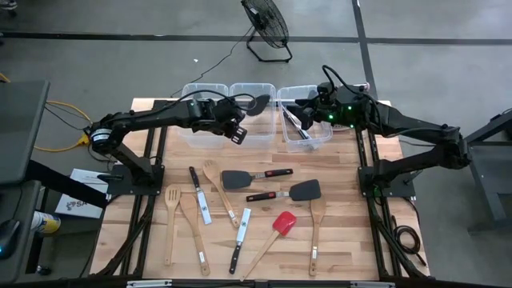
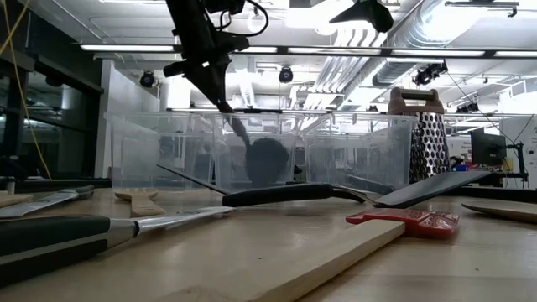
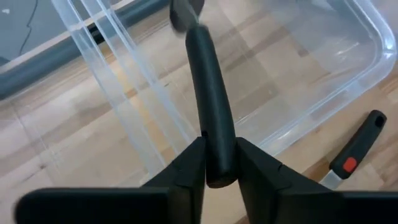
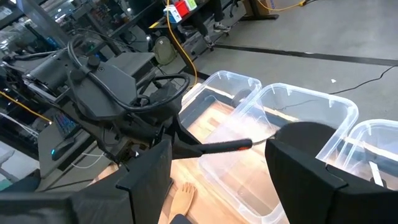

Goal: Pick & Place Kitchen Items
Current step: Put the black spatula into the transparent middle bin

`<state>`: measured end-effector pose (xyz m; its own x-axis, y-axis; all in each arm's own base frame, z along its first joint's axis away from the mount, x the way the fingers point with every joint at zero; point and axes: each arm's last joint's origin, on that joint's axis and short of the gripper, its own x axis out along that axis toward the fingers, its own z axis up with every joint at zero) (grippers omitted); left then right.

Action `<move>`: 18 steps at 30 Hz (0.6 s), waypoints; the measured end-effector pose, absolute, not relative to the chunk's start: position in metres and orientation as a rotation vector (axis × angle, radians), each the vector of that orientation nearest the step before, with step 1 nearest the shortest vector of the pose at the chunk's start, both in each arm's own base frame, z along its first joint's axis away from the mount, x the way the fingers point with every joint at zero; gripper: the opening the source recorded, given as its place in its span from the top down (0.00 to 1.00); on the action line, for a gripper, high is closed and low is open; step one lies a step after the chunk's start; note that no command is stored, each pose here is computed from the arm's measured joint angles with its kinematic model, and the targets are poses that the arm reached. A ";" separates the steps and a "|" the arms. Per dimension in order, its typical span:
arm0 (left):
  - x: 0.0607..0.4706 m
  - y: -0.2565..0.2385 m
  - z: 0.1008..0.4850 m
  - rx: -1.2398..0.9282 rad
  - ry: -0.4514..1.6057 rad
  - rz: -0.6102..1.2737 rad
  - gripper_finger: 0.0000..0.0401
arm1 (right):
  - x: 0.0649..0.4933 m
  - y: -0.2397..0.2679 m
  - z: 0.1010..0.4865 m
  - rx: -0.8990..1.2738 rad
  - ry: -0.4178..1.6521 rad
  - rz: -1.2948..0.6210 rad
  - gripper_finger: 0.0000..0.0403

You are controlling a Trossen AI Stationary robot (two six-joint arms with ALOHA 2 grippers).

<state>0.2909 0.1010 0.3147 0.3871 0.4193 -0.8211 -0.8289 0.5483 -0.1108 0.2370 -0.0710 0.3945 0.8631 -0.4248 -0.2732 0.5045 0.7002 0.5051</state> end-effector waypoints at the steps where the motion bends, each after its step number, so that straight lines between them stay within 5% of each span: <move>1: 0.291 0.101 0.315 -0.569 0.835 0.851 0.75 | 0.237 -0.071 0.394 0.603 0.141 -0.520 0.38; 7: 0.291 0.101 0.314 -0.562 0.842 0.847 0.68 | 0.237 -0.071 0.394 0.599 0.149 -0.504 0.38; 18: 0.282 0.092 0.334 -0.481 0.837 0.594 0.71 | 0.235 -0.069 0.387 0.567 0.243 -0.505 0.38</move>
<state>0.2823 0.0916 0.3338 0.5270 0.2942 -0.7973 -0.6556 0.7378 -0.1610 0.2349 -0.0695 0.3867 0.8512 -0.3875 -0.3539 0.5183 0.7267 0.4508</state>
